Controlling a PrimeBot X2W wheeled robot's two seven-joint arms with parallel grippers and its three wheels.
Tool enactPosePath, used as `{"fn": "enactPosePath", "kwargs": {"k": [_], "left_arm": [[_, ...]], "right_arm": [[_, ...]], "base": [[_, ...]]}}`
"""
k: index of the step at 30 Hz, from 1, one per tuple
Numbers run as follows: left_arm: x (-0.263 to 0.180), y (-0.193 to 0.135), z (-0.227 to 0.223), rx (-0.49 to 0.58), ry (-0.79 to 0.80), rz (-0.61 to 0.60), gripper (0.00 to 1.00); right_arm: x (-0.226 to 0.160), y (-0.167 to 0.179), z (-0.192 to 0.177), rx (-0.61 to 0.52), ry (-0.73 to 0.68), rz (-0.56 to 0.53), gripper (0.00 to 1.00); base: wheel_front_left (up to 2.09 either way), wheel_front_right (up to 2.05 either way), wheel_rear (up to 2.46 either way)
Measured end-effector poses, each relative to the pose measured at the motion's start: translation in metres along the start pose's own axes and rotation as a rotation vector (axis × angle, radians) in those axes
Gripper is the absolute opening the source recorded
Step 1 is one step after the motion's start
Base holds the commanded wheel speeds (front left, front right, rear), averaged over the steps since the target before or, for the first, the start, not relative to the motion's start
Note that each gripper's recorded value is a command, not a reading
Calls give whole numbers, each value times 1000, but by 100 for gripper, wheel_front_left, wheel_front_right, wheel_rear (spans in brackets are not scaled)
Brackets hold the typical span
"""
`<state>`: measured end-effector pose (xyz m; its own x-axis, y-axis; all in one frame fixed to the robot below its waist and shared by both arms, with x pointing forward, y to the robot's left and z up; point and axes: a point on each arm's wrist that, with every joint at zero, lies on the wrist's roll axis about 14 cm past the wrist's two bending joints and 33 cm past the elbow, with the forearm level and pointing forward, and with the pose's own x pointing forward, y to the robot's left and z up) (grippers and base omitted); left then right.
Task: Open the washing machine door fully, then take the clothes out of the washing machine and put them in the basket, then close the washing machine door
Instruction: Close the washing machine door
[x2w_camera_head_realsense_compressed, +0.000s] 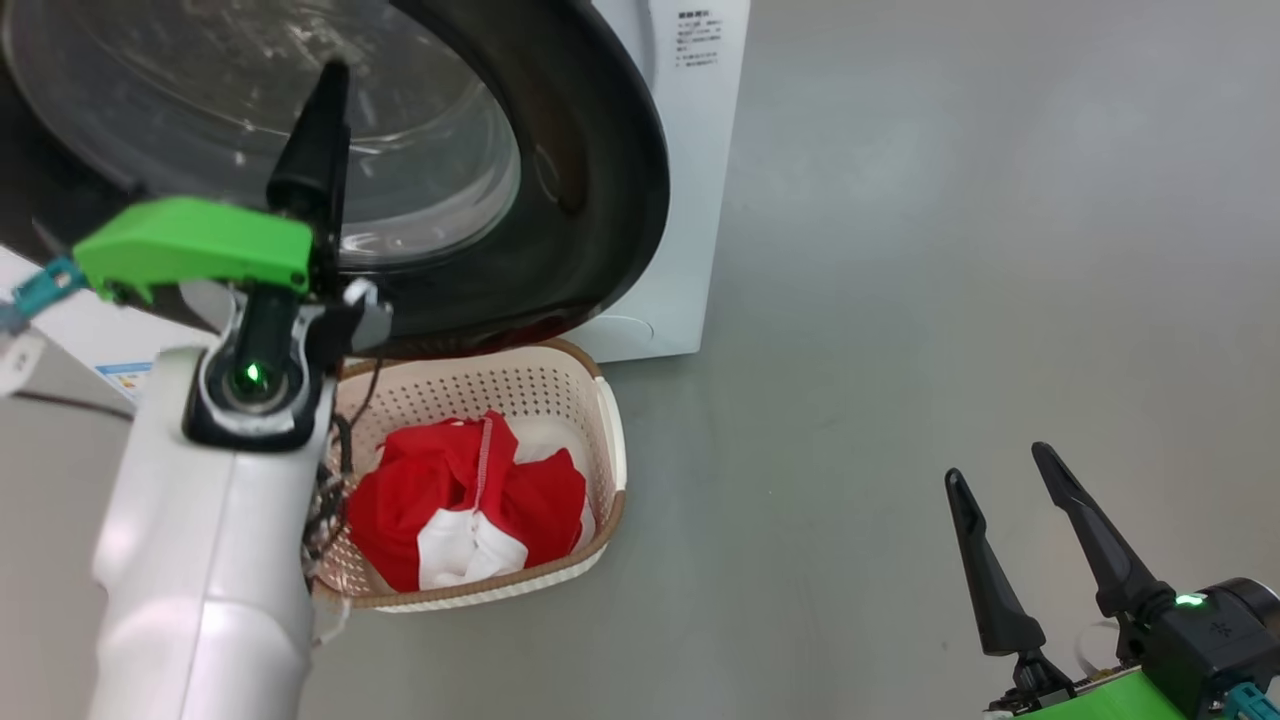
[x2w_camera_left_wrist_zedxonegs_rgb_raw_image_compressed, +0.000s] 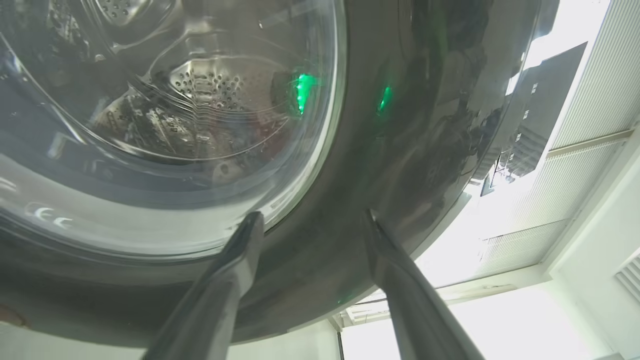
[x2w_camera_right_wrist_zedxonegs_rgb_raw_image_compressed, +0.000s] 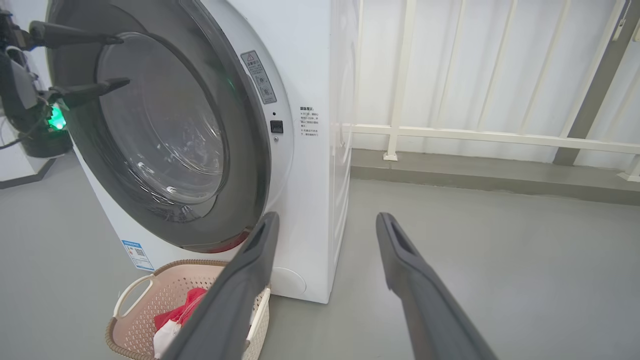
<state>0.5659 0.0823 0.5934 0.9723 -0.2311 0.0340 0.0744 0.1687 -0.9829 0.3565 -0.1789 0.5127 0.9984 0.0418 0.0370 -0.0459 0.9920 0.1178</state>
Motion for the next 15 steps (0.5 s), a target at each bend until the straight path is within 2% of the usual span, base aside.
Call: {"fn": "enactPosePath", "kwargs": {"k": [4, 12, 15], "left_arm": [[-21, 11, 8, 18, -35, 29, 100], [-67, 17, 30, 147, -155, 28, 100], [-87, 17, 30, 274, -169, 17, 100]], "right_arm": [[1, 5, 4, 4, -14, 18, 100], [-1, 15, 8, 15, -28, 48, 100], [-3, 16, 9, 19, -33, 54, 100]], "base": [[0, 0, 0], [0, 0, 0], [0, 0, 0]]}}
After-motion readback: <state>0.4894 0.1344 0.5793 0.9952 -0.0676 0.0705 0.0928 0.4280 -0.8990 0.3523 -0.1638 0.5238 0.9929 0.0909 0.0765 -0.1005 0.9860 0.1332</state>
